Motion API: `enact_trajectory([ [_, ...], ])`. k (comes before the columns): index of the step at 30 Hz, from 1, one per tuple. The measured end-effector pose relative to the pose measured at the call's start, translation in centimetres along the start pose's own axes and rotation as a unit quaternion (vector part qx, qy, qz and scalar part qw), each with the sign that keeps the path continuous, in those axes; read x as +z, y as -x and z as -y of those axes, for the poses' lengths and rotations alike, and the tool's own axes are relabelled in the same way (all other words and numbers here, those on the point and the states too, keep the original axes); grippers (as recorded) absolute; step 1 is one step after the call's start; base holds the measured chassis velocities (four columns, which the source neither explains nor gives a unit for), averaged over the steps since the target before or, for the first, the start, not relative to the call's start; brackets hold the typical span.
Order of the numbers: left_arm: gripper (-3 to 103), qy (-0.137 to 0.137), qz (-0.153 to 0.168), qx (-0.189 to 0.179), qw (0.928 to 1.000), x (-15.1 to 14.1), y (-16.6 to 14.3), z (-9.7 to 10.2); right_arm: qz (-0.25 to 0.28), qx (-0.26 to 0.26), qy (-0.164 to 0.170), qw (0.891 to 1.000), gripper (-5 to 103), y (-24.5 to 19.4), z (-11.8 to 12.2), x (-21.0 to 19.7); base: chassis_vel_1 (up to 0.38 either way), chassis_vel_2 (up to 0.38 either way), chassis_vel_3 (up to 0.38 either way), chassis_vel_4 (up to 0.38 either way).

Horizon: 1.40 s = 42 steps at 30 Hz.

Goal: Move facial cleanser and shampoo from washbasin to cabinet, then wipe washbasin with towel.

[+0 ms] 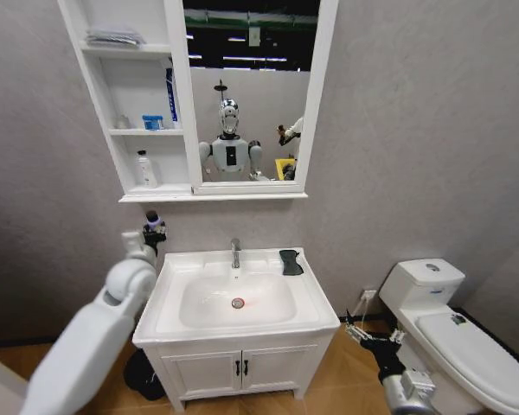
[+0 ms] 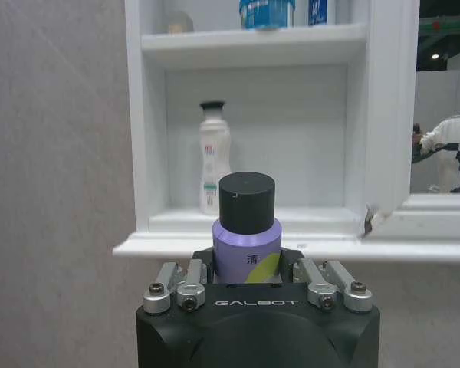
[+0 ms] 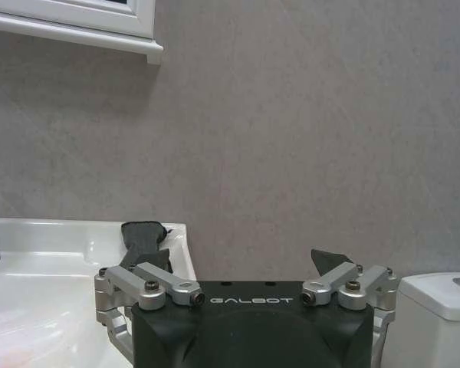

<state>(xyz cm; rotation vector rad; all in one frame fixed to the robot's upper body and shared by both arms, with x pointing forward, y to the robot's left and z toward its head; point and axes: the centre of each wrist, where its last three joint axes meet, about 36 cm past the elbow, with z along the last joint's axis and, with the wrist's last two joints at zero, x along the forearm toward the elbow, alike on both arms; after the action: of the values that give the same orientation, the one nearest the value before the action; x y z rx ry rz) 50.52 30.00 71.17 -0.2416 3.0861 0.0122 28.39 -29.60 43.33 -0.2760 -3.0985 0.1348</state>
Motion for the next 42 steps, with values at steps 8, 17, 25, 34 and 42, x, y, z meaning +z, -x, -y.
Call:
enact_trajectory([
  [8, 43, -0.014, 0.0, 0.028, 0.9995, -3.1, 3.6, 1.4, 0.018, -0.005, 0.002, 1.0, 100, 0.8, -0.1, -2.1, 0.0, 0.0, 0.0, 0.0],
  [17, 43, -0.023, 0.01, 0.035, 0.9991, -6.9, 8.9, 1.3, 0.008, -0.002, 0.006, 1.0, 100, -0.2, -0.5, -1.2, 0.0, 0.0, 0.0, 0.0],
  [25, 43, -0.012, 0.012, 0.06, 0.998, -10.7, 12.6, 1.3, 0.008, 0.003, 0.006, 1.0, 100, -0.3, -0.3, -1.0, 0.0, 0.0, 0.0, 0.0],
  [34, 43, -0.001, -0.033, 0.069, 0.9971, -10.6, 15.9, 0.6, 0.008, 0.01, 0.014, 1.0, 100, -0.8, -0.1, -0.4, 0.0, 0.0, 0.0, 0.0],
  [42, 43, 0.008, -0.053, 0.069, 0.9961, -10.6, 18.6, 1.3, 0.005, 0.01, 0.01, 1.0, 100, -1.1, 0.4, -0.3, 0.0, 0.0, 0.0, 0.0],
])
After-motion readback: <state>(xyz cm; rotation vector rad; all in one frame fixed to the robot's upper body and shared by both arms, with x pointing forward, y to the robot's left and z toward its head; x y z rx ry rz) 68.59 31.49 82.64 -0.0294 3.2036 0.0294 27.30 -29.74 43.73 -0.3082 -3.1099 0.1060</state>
